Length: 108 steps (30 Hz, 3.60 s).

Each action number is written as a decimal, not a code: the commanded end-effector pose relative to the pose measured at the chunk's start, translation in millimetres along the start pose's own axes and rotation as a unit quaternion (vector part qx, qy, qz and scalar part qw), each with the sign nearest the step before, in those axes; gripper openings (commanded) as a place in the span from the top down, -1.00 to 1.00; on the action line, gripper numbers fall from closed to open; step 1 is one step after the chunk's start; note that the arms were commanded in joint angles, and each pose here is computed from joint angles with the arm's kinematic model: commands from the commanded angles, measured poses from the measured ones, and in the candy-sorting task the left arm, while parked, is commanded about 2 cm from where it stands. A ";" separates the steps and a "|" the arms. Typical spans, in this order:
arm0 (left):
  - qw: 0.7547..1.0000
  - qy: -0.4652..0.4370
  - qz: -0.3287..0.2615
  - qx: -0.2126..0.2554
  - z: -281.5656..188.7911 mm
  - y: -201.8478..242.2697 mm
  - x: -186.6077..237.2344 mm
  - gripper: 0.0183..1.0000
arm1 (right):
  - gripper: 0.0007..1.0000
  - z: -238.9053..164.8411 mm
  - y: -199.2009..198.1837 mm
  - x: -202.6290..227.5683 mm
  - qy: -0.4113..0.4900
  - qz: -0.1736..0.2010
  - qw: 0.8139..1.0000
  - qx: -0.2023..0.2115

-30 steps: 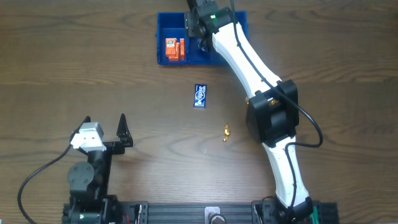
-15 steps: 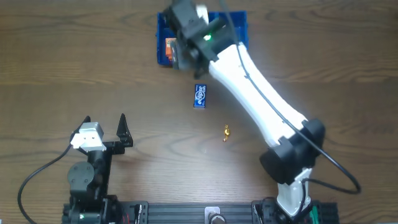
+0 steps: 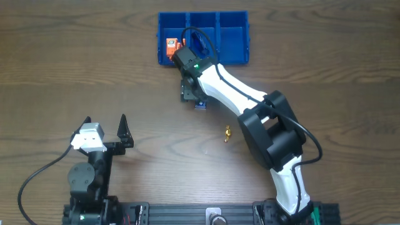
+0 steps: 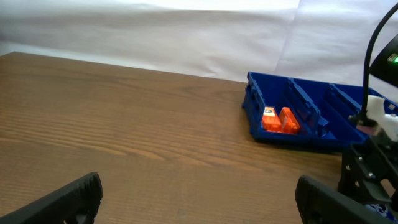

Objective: Sort Candies Into Trays

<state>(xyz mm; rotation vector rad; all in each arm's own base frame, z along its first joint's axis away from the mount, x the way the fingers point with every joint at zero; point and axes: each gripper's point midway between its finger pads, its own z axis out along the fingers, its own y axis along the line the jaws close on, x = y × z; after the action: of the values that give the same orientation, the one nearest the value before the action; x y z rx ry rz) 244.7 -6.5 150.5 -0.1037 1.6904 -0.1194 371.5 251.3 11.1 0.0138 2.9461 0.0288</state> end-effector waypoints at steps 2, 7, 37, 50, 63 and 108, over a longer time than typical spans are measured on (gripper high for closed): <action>1.000 0.024 0.004 -0.011 1.1 5.4 16.8 -1.00 | -0.31 19.8 -7.7 4.5 0.017 0.025 0.999 0.016; 1.000 0.024 0.004 -0.011 1.1 5.4 16.7 -1.00 | 0.32 20.5 -7.8 5.1 0.019 0.025 0.999 0.016; 1.000 0.024 0.004 -0.011 1.1 5.4 16.8 -1.00 | 0.59 -96.2 -5.5 -218.2 -0.259 -0.040 0.965 -0.016; 1.000 0.024 0.004 -0.011 1.1 5.5 16.8 -1.00 | -0.98 -192.0 -31.1 -196.0 -0.273 -0.031 0.961 -0.020; 1.000 0.024 0.004 -0.011 1.1 5.4 16.8 -0.99 | -1.00 -121.2 -79.6 60.8 -0.035 -0.005 0.998 -0.053; 1.000 0.024 0.004 -0.011 1.1 5.4 16.7 -1.00 | 0.53 -27.0 -86.5 106.6 0.023 0.022 0.999 0.002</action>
<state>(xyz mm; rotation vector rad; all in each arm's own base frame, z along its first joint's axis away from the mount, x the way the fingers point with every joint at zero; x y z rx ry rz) 244.5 -6.5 151.1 -0.1036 1.6885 -0.1195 248.7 167.1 -3.7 0.0690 3.0689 0.0298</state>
